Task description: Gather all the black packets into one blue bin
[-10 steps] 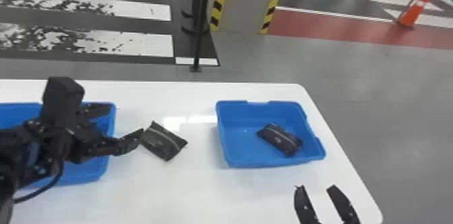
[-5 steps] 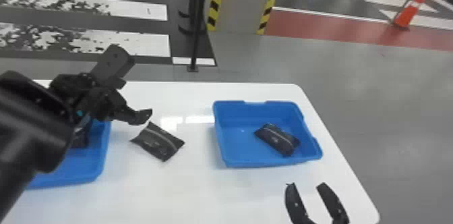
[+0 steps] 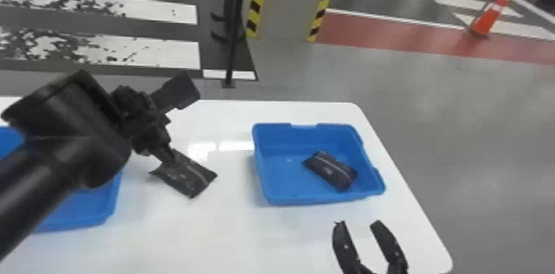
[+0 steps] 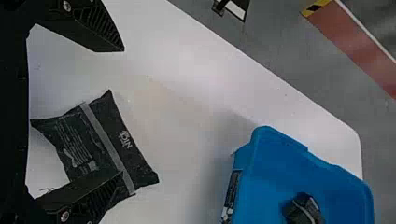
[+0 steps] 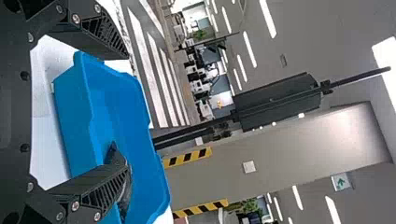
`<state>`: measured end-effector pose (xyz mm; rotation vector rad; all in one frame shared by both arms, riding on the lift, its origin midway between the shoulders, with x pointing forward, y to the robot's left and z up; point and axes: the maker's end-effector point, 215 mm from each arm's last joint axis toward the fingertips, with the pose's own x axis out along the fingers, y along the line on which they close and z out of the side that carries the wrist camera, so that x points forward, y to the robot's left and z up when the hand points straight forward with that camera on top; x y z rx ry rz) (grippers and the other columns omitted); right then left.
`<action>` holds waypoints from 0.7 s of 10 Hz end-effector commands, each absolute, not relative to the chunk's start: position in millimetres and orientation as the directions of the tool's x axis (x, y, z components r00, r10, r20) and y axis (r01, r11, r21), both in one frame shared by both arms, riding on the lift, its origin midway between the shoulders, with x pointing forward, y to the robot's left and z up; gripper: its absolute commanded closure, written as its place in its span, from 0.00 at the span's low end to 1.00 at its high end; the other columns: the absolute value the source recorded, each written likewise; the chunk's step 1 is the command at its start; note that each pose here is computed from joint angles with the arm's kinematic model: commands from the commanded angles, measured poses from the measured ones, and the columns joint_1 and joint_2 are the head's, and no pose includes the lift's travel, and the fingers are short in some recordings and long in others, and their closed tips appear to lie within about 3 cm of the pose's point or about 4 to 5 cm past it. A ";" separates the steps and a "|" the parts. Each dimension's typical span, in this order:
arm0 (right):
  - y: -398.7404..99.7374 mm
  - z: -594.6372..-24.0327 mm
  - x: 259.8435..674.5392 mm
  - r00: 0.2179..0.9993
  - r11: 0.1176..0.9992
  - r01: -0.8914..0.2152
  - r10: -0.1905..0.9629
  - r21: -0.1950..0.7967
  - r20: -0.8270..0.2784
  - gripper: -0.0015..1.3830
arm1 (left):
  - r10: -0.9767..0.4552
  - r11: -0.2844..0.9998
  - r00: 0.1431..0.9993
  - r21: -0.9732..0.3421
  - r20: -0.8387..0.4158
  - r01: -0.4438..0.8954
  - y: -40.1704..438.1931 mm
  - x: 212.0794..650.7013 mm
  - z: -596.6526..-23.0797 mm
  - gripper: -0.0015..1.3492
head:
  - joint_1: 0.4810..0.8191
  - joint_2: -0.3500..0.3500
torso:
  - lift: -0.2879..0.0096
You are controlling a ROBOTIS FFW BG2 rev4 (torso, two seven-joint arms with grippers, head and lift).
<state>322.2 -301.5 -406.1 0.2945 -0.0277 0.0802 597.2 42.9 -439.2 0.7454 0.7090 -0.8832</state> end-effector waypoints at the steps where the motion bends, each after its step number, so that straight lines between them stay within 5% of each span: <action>1: -300.9 -406.5 322.7 0.996 0.953 -0.083 0.074 0.293 0.040 0.14 | -0.346 0.427 0.444 0.282 -0.827 0.859 54.9 591.5 -451.8 0.07 | 0.63 0.06 | 0.60; 7: -290.9 -413.6 328.7 0.996 0.943 -0.088 0.080 0.321 0.038 0.14 | -0.424 0.244 0.319 0.233 -0.847 0.941 24.3 557.7 -523.0 0.07 | 0.63 0.07 | 0.60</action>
